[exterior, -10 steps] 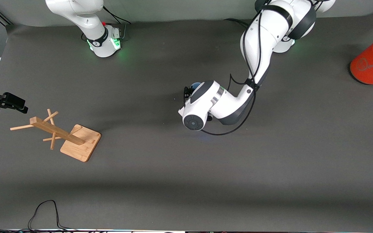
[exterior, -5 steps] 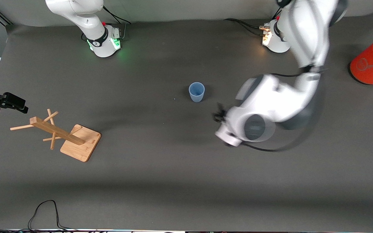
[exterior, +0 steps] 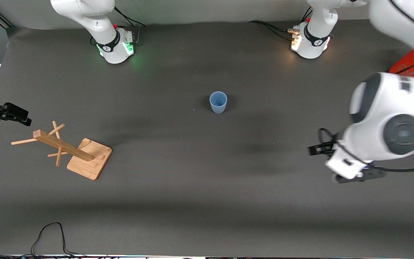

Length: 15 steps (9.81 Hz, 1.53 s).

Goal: Rotate and upright cup with both arms

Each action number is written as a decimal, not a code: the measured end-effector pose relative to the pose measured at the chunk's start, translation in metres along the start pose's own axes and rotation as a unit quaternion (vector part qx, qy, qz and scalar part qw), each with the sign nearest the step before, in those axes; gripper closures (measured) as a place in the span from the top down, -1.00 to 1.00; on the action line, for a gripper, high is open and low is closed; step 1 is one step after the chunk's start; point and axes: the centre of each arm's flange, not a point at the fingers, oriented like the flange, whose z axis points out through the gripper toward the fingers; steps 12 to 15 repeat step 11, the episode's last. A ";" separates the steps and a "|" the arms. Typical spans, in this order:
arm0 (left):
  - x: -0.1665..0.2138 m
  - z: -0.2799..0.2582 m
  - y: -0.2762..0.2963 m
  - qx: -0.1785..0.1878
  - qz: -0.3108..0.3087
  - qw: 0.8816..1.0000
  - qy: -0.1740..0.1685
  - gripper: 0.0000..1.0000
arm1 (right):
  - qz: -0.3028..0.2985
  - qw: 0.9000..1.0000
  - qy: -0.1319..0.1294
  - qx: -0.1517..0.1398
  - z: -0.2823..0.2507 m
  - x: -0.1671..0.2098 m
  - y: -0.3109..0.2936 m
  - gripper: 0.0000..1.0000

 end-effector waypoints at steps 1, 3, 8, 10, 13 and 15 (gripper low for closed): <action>-0.007 -0.012 -0.041 -0.005 0.020 1.000 0.013 1.00 | 0.000 1.000 0.000 0.000 0.000 0.000 0.000 1.00; -0.034 -0.033 -0.086 -0.014 0.049 0.998 0.045 1.00 | 0.000 1.000 0.000 0.000 0.000 0.000 0.000 1.00; -0.111 -0.096 -0.108 -0.021 0.051 0.993 0.102 1.00 | 0.000 1.000 0.000 0.000 0.000 0.000 0.000 1.00; -0.119 -0.101 -0.107 -0.026 0.053 0.993 0.106 1.00 | 0.001 1.000 -0.013 0.004 0.002 -0.003 0.000 1.00; -0.119 -0.099 -0.108 -0.031 0.052 0.993 0.104 1.00 | 0.002 1.000 -0.018 0.004 0.003 -0.004 0.000 1.00; -0.119 -0.099 -0.108 -0.031 0.052 0.993 0.104 1.00 | 0.002 1.000 -0.018 0.004 0.003 -0.004 0.000 1.00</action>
